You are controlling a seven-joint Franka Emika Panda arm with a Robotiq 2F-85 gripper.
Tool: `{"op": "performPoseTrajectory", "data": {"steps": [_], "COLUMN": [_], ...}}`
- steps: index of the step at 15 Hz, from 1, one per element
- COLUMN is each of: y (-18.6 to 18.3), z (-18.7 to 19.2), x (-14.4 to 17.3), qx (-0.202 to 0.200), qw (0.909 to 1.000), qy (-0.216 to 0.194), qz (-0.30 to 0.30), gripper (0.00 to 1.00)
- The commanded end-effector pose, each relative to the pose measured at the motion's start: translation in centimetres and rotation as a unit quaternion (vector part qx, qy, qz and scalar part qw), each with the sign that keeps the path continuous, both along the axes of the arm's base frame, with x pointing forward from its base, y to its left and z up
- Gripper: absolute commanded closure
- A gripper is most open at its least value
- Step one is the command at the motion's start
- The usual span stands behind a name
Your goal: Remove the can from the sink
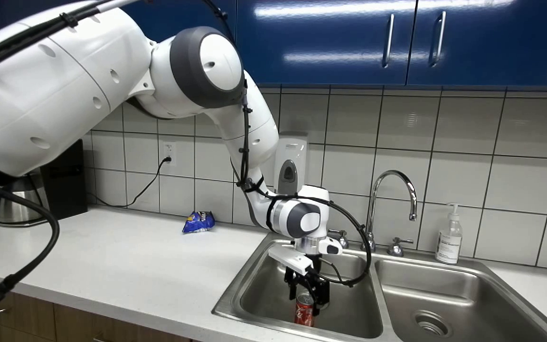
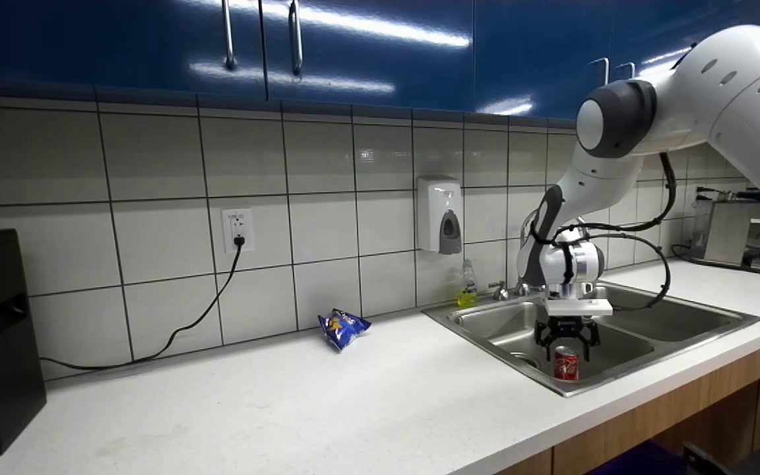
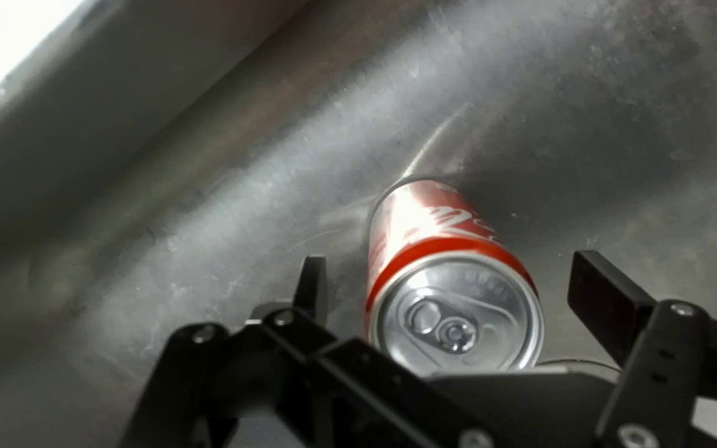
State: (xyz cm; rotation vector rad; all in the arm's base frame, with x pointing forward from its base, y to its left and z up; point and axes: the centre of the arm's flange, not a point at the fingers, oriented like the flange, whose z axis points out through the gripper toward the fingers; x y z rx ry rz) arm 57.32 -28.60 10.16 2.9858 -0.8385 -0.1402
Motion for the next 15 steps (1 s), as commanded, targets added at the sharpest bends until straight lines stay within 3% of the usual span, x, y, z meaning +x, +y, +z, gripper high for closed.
{"op": "performPoseTrajectory", "data": {"steps": [1,9,11,15], "y": [-0.8,-1.1,-1.2,-1.3], "z": [-0.4,-1.2,-1.4,-1.7], "x": [1.1,1.3,1.4,1.8], "qx": [0.010,0.009,0.009,0.010], "qw": [0.9999,0.9999,0.9999,0.9999], "qy": [0.006,0.009,0.009,0.008], "qz": [0.005,0.002,0.001,0.001], "gripper": [0.00,0.00,0.26,0.58]}}
